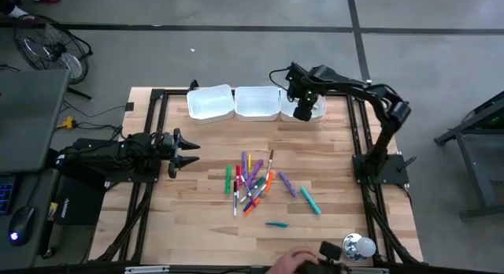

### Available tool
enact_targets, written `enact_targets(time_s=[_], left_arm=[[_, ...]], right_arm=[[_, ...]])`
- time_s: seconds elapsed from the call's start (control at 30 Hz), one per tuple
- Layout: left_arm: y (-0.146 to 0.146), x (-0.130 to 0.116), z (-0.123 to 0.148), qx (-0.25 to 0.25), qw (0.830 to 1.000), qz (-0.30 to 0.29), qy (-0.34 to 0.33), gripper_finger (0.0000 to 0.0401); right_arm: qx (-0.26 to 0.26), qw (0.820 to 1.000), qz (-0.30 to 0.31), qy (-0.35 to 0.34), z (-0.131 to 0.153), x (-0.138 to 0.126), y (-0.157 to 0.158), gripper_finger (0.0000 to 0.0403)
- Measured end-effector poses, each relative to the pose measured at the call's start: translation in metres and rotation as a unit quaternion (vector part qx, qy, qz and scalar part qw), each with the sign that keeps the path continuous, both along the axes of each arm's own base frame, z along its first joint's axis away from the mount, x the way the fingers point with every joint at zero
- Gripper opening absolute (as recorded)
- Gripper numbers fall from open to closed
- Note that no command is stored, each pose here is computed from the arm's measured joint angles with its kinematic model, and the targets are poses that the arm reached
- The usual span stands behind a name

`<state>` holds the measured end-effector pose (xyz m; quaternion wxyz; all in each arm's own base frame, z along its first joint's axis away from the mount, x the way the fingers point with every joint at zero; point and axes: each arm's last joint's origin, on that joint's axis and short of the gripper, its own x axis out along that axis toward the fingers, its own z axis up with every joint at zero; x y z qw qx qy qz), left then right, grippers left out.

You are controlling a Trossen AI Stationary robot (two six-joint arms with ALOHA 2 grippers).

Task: Pick & Place Markers
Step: Put the light green highlighter pen into the right white bin

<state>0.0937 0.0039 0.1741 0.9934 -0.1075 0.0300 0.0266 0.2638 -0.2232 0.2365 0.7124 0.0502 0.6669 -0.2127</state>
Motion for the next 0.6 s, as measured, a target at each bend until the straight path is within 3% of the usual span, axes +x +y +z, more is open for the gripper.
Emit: enact_targets(time_s=[0.2,0.6], left_arm=[[0.000,0.000,0.000,0.000,1.000,0.000,0.000,0.0220],[0.000,0.000,0.000,0.000,1.000,0.000,0.000,0.0220]], right_arm=[[0.005,0.996,0.046,0.077,-0.022,0.011,-0.012,0.0061],[0.032,0.990,0.075,0.119,-0.051,0.019,-0.017,0.0064]])
